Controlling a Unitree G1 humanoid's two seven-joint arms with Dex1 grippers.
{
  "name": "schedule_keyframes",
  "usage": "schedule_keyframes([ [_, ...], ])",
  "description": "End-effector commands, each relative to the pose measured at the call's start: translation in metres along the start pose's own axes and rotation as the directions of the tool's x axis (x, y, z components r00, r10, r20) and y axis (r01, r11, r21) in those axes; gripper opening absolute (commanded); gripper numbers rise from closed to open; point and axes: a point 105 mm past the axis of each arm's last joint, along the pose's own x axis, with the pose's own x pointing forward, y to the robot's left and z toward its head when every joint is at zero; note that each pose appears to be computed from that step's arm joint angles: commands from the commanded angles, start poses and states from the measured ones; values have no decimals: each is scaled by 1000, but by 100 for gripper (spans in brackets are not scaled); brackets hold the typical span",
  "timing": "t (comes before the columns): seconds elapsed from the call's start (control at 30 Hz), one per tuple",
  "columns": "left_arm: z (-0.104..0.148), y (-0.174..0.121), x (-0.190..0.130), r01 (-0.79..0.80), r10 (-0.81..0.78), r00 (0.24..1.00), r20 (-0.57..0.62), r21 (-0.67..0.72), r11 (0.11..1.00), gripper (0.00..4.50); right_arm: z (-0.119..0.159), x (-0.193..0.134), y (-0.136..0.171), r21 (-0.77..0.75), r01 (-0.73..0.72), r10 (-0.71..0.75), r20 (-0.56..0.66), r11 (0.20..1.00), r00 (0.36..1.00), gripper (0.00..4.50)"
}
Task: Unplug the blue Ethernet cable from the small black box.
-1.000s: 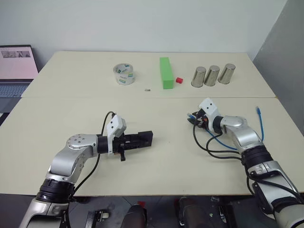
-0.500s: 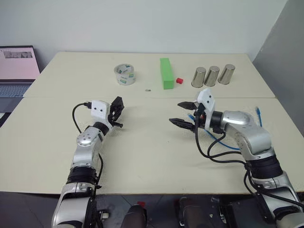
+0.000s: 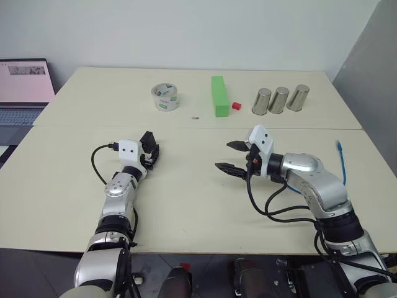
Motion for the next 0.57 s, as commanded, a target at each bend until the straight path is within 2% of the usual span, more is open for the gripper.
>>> schedule_keyframes([
  [0.03,-8,7,-20,1,0,998,-61,8,1000,383,8,-7,3,-27,16,-16,21,999,1000,410],
  [0.1,-4,6,-34,61,-61,992,-108,-3,998,383,4,-15,-2,-6,50,-50,14,999,999,410],
  [0.2,6,5,-59,167,-154,973,-174,59,984,383,-7,-33,-12,36,111,-111,-13,993,994,410],
  [0.3,25,14,-76,219,-204,960,-192,62,974,383,-16,-54,-24,57,172,-170,-47,983,984,410],
  [0.43,52,22,-84,300,-278,936,-216,77,951,383,-20,-81,-38,59,227,-222,-80,972,972,410],
  [0.57,69,28,-83,326,-300,930,-211,100,940,383,-21,-94,-46,49,250,-243,-107,967,964,410],
])
